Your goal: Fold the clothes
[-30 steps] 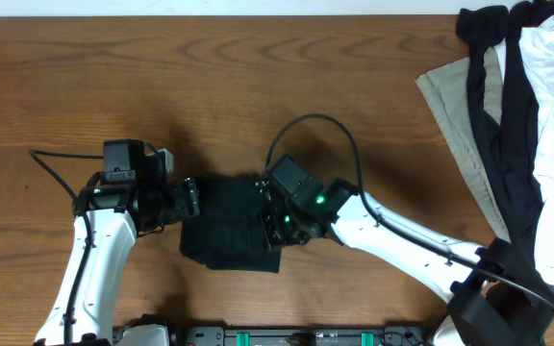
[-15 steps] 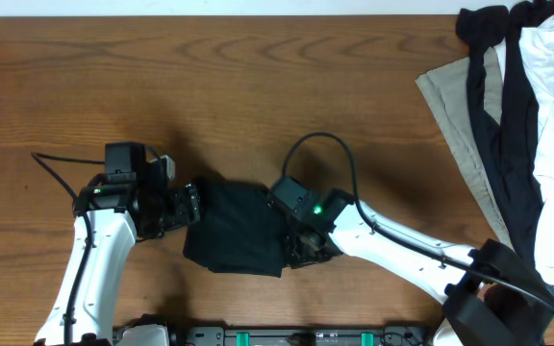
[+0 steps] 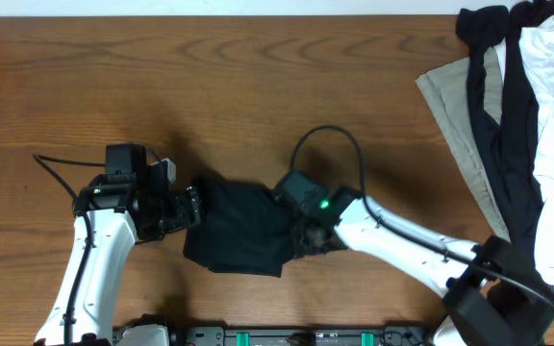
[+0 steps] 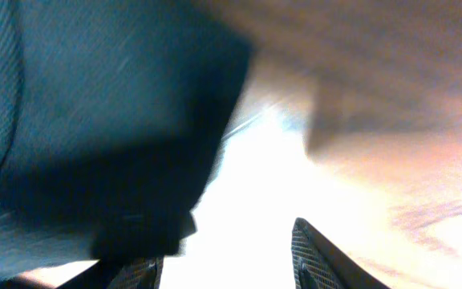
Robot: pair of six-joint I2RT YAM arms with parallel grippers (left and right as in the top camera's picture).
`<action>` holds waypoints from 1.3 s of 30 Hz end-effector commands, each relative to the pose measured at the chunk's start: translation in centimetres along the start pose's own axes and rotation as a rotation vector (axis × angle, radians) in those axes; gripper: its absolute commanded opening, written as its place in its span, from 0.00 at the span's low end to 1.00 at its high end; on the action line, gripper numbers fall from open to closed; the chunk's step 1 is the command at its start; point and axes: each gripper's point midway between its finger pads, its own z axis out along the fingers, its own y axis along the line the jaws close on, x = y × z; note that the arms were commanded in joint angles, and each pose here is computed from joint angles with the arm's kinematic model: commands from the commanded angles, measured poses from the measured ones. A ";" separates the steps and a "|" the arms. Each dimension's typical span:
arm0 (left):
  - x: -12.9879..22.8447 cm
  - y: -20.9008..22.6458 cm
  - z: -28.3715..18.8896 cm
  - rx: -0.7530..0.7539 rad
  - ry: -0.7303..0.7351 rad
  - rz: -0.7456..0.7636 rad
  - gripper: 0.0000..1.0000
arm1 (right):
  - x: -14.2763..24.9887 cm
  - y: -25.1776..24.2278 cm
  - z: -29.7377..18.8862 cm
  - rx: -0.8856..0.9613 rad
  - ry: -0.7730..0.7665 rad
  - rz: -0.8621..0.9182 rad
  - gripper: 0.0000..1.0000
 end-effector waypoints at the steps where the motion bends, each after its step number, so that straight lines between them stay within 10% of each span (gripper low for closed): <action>1: 0.2 -1.9 0.0 0.119 0.014 0.066 0.80 | -1.9 -0.4 -0.9 -0.025 -0.028 -0.049 0.49; 35: -2.6 0.0 9.8 0.173 0.112 0.118 0.89 | -2.6 -3.5 -1.4 0.005 0.003 0.005 0.50; 39: -1.9 -1.0 10.0 0.245 0.141 0.126 0.54 | -2.6 -3.5 -1.4 0.006 0.002 0.005 0.50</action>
